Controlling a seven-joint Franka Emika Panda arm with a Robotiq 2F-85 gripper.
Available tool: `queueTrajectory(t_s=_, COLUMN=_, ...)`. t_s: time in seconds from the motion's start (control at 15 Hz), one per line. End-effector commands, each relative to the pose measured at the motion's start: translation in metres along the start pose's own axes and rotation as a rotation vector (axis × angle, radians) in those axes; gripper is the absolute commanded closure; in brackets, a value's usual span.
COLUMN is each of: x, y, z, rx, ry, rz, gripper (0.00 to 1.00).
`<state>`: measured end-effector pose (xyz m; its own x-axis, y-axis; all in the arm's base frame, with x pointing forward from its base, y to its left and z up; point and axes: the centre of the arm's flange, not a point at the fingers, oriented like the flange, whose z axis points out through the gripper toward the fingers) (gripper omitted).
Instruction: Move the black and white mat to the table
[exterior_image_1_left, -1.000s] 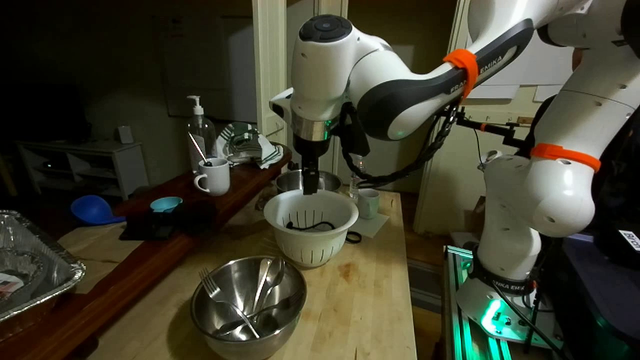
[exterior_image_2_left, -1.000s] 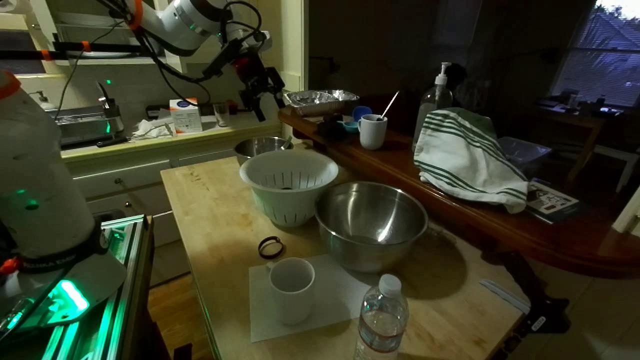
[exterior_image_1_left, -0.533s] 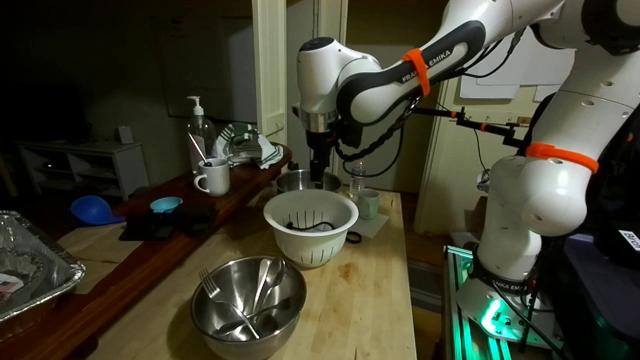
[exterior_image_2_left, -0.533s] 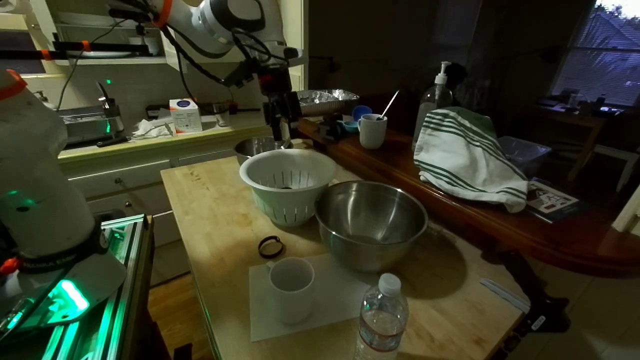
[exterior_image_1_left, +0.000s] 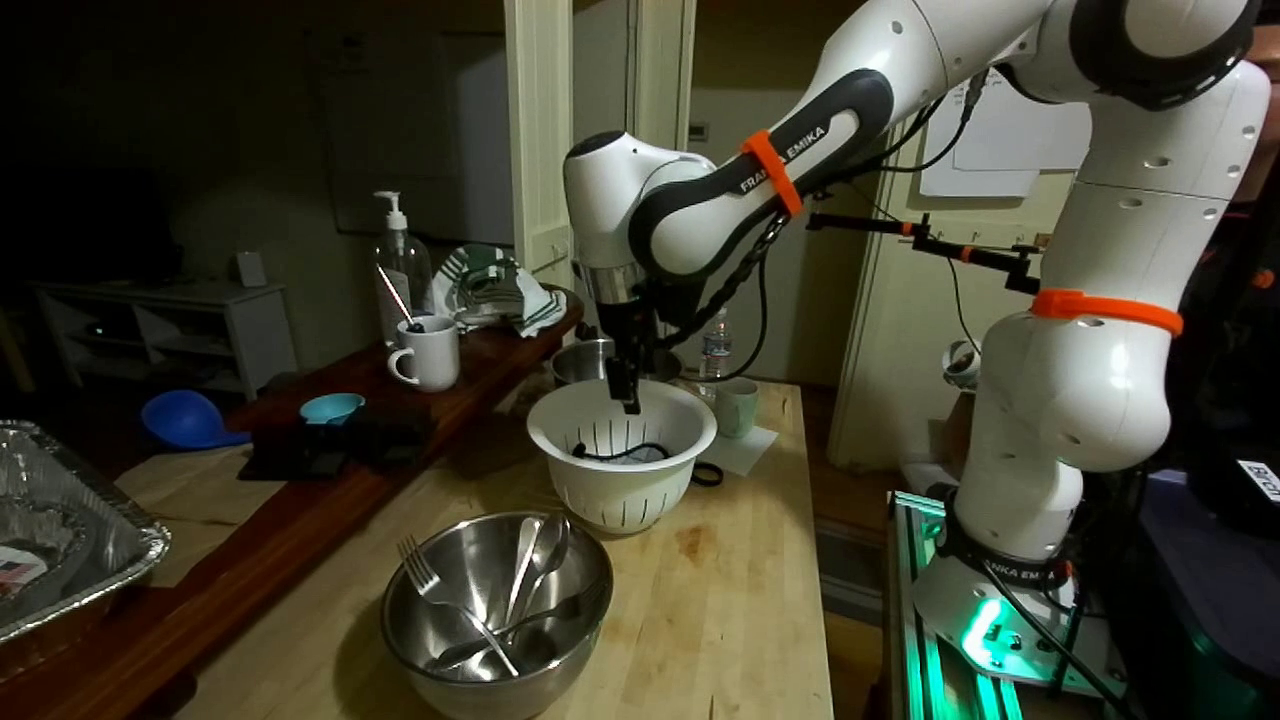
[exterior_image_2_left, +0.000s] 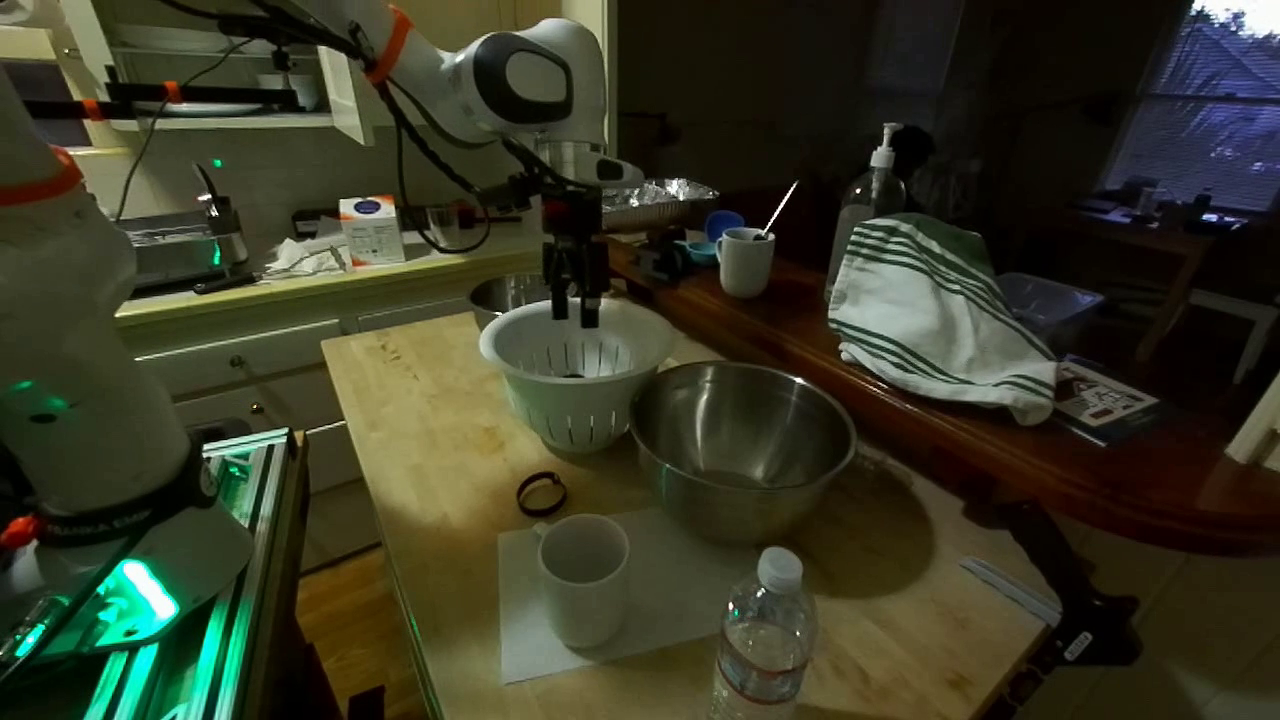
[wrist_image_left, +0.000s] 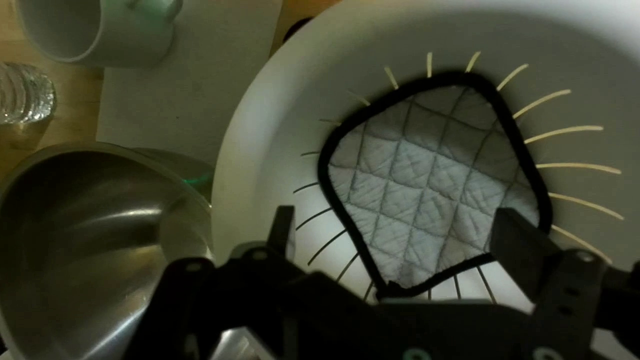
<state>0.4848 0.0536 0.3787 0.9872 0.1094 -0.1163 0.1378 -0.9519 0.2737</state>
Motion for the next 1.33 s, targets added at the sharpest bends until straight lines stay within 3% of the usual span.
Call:
queueTrajectory(t_s=0.0, x=0.002, y=0.001, z=0.003, rx=-0.003, ry=-0.024, rz=-0.004, gripper=0.00)
queueTrajectory(t_s=0.13, x=0.006, y=0.004, z=0.002, rx=-0.005, ry=-0.043, rz=-0.005, gripper=0.00)
queueTrajectory(t_s=0.33, x=0.014, y=-0.011, z=0.004, rx=-0.037, ry=-0.029, rz=-0.219, gripper=0.00)
queueTrajectory(t_s=0.6, x=0.020, y=-0.028, z=0.020, rx=-0.111, ry=-0.062, rz=-0.410, gripper=0.00)
queueTrajectory(t_s=0.67, x=0.021, y=-0.026, z=0.025, rx=-0.137, ry=-0.082, rz=-0.377, gripper=0.00)
queueTrajectory(t_s=0.73, x=0.013, y=-0.026, z=0.015, rx=-0.096, ry=-0.062, rz=-0.354, gripper=0.00)
queueTrajectory(t_s=0.93, x=0.014, y=-0.026, z=0.019, rx=-0.100, ry=-0.068, rz=-0.357, gripper=0.00)
queueTrajectory(t_s=1.27, x=0.025, y=-0.029, z=0.028, rx=-0.178, ry=0.128, rz=-0.618, gripper=0.00)
